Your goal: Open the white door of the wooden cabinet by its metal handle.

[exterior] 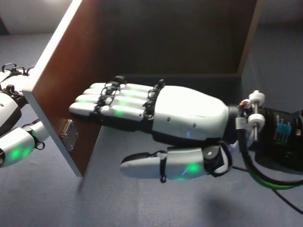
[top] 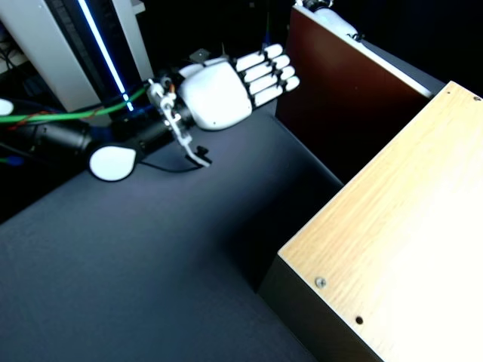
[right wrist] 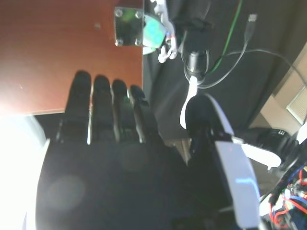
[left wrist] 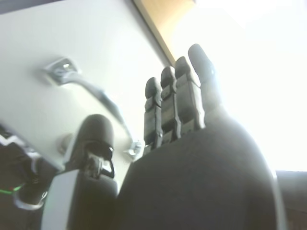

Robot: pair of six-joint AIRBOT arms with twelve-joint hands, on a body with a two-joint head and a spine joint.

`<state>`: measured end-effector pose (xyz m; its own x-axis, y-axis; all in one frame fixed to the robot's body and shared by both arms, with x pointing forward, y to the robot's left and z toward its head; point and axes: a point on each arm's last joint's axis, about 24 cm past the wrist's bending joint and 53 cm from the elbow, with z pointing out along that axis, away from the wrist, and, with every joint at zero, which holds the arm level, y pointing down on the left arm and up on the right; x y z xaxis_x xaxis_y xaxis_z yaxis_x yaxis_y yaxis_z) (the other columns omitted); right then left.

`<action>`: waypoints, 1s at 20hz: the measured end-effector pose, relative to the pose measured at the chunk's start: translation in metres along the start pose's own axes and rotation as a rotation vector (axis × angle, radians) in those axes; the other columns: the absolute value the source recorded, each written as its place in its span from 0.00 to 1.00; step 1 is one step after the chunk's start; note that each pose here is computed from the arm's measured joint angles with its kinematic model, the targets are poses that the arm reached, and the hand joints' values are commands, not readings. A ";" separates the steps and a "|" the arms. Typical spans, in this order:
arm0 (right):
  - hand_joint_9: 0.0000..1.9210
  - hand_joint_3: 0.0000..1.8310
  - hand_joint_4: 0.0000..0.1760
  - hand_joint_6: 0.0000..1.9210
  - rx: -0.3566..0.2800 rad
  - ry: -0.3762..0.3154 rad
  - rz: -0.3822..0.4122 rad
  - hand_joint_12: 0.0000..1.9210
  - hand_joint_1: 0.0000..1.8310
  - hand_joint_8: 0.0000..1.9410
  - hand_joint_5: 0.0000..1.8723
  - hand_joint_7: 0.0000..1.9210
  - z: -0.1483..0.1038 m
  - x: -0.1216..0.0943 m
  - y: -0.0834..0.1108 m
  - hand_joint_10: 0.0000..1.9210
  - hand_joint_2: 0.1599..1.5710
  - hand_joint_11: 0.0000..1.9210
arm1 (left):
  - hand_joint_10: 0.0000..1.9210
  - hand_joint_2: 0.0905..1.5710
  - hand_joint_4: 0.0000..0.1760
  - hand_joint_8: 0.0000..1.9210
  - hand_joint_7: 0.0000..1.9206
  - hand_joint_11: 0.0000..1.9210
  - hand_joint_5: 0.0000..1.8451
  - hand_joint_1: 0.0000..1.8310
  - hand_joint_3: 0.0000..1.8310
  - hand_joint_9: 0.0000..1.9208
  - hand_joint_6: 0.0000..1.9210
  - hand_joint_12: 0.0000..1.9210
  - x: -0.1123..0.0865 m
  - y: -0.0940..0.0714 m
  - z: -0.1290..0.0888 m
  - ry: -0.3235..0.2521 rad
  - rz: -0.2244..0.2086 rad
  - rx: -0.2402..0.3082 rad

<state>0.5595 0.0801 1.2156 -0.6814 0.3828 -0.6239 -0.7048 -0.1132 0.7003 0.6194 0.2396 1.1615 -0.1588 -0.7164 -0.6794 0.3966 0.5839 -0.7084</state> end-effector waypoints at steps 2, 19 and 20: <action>0.00 0.00 0.00 0.00 -0.004 0.006 0.001 0.00 0.15 0.00 0.00 0.00 0.002 0.003 0.001 0.00 0.91 0.00 | 0.00 0.99 0.00 0.00 0.11 0.00 0.13 0.19 0.00 0.11 0.00 0.35 0.000 0.000 0.000 0.000 0.000 -0.001; 0.00 0.00 0.00 0.00 0.219 -0.266 -0.039 0.02 0.00 0.00 0.00 0.00 -0.110 -0.086 -0.024 0.00 0.91 0.00 | 0.00 1.00 0.00 0.00 0.11 0.00 0.14 0.00 0.10 0.10 0.00 0.34 -0.026 0.012 -0.010 -0.065 0.029 -0.043; 0.00 0.00 0.00 0.00 0.229 -0.300 -0.061 0.02 0.00 0.00 0.01 0.00 -0.123 -0.098 -0.020 0.00 0.90 0.01 | 0.00 1.00 0.00 0.00 0.11 0.00 0.14 0.00 0.11 0.10 0.00 0.33 -0.028 0.014 -0.011 -0.072 0.028 -0.053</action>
<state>0.6161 -0.0676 1.2203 -0.5274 0.6374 -0.5617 -0.6572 0.1129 0.7452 0.6191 0.2719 1.1684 -0.0818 -0.7240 -0.6850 0.3513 0.6222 -0.6996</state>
